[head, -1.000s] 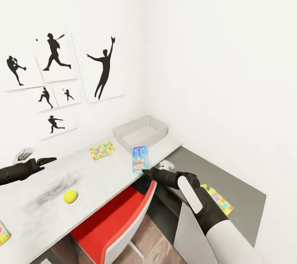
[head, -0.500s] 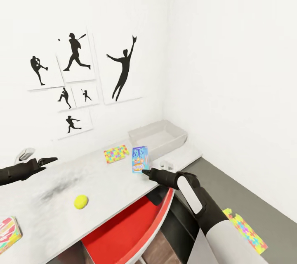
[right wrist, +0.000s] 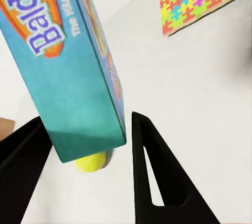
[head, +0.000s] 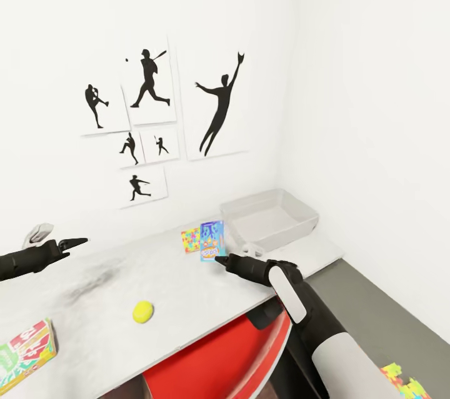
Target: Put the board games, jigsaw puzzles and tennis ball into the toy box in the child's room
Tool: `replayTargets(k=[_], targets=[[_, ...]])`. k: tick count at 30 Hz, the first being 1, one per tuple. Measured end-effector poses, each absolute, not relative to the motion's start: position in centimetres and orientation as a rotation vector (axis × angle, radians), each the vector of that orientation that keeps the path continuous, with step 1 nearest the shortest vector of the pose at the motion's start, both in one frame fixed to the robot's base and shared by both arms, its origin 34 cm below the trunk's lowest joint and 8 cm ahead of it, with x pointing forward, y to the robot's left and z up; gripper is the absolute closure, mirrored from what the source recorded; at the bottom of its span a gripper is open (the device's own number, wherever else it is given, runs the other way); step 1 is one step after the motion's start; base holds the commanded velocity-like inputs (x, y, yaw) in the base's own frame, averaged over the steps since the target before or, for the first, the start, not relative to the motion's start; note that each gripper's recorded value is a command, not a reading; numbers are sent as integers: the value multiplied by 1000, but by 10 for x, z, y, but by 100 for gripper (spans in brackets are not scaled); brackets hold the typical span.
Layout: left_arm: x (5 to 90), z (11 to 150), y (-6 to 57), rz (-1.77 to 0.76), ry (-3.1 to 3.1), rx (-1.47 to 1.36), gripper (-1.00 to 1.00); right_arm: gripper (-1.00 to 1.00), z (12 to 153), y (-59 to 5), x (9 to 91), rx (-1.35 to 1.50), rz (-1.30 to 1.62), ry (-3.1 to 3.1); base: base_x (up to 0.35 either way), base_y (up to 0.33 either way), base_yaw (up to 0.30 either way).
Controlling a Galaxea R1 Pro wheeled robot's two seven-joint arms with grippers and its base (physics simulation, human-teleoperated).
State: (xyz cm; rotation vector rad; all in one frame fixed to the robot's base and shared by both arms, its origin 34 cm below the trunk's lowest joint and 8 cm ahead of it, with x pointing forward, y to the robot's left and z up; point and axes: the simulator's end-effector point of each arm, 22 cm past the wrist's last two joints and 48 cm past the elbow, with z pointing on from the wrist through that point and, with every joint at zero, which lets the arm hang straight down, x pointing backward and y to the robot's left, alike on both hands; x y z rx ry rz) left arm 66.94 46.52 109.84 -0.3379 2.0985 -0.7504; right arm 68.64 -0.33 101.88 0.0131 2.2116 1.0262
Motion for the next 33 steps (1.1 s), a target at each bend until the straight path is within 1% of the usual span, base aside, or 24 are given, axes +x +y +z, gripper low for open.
replayTargets(k=[4,8,11,18,33], targets=[[669,1098,465,-751,2098,-338,-100,100,1019,-4,687,13,1025,2212,290,-81,262],[670,1098,465,-752,2098,-337,-100,100,1019,-4,687,14,1024,2212,235,-32,91],[670,1098,465,-752,2097,-337,-100,100,1019,-4,687,17,1028,2211,86,-20,23],[670,1099,465,-752,2097,-336,-100,100,1019,-4,687,16,1028,2211,78,-140,4],[670,1099,464,-752,2097,-336,-100,100,1018,-4,687,16,1026,2212,189,26,0]])
